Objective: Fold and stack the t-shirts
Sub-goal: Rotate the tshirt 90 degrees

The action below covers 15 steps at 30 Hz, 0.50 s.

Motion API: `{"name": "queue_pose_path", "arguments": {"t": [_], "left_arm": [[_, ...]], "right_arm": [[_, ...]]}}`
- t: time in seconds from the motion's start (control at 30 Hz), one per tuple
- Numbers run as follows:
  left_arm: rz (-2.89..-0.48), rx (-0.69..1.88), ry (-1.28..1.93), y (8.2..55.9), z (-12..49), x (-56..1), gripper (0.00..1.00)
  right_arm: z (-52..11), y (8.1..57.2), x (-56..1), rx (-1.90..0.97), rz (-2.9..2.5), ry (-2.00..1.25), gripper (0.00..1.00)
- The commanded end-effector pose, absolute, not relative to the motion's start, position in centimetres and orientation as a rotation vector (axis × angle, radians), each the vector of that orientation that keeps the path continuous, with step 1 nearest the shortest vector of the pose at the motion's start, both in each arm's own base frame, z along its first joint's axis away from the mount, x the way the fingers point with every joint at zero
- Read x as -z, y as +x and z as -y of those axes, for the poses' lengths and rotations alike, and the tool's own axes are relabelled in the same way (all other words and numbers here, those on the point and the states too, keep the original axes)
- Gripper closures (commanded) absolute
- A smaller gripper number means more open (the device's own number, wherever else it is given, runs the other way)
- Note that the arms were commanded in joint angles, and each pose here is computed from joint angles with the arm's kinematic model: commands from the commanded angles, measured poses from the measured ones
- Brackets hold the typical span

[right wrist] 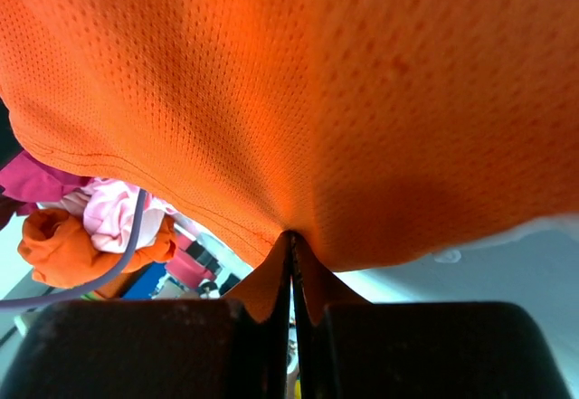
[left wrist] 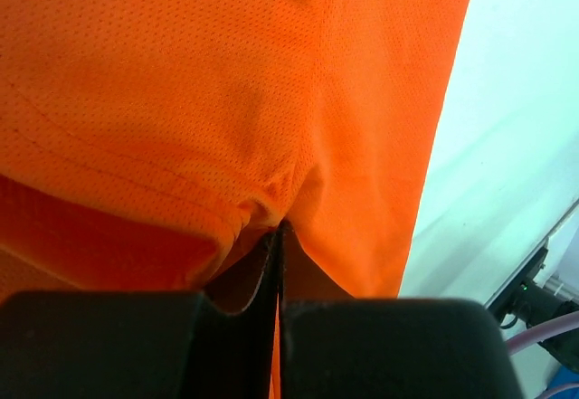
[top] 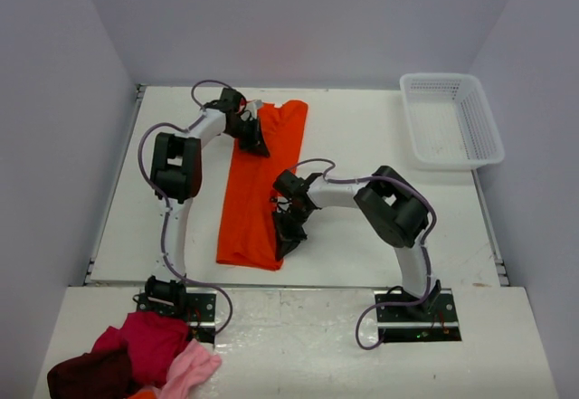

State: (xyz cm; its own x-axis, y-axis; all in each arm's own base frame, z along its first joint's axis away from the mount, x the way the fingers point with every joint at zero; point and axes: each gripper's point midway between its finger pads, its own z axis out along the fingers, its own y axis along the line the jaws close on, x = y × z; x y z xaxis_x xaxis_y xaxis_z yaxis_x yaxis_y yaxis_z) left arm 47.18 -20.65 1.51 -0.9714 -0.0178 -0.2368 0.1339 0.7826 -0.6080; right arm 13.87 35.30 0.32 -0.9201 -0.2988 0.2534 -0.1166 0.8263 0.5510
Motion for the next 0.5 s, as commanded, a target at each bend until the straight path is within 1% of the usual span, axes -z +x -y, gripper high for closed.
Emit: {"name": "queue_pose_path", "arguments": {"t": [0.0, 0.07, 0.47], "left_arm": [[-2.857, 0.890, 0.120, 45.7, 21.5, 2.5, 1.00], [-2.862, 0.889, 0.128, 45.6, 22.2, 2.7, 1.00], [-2.861, 0.910, 0.105, 46.0, 22.9, 3.1, 1.00]], "right_arm": [[-27.9, 14.5, 6.0, 0.322, 2.848, 0.194, 1.00], [-27.8, 15.2, 5.6, 0.376, 2.858, 0.128, 1.00], [-24.3, 16.8, 5.4, 0.344, 2.898, -0.001, 1.00]]}}
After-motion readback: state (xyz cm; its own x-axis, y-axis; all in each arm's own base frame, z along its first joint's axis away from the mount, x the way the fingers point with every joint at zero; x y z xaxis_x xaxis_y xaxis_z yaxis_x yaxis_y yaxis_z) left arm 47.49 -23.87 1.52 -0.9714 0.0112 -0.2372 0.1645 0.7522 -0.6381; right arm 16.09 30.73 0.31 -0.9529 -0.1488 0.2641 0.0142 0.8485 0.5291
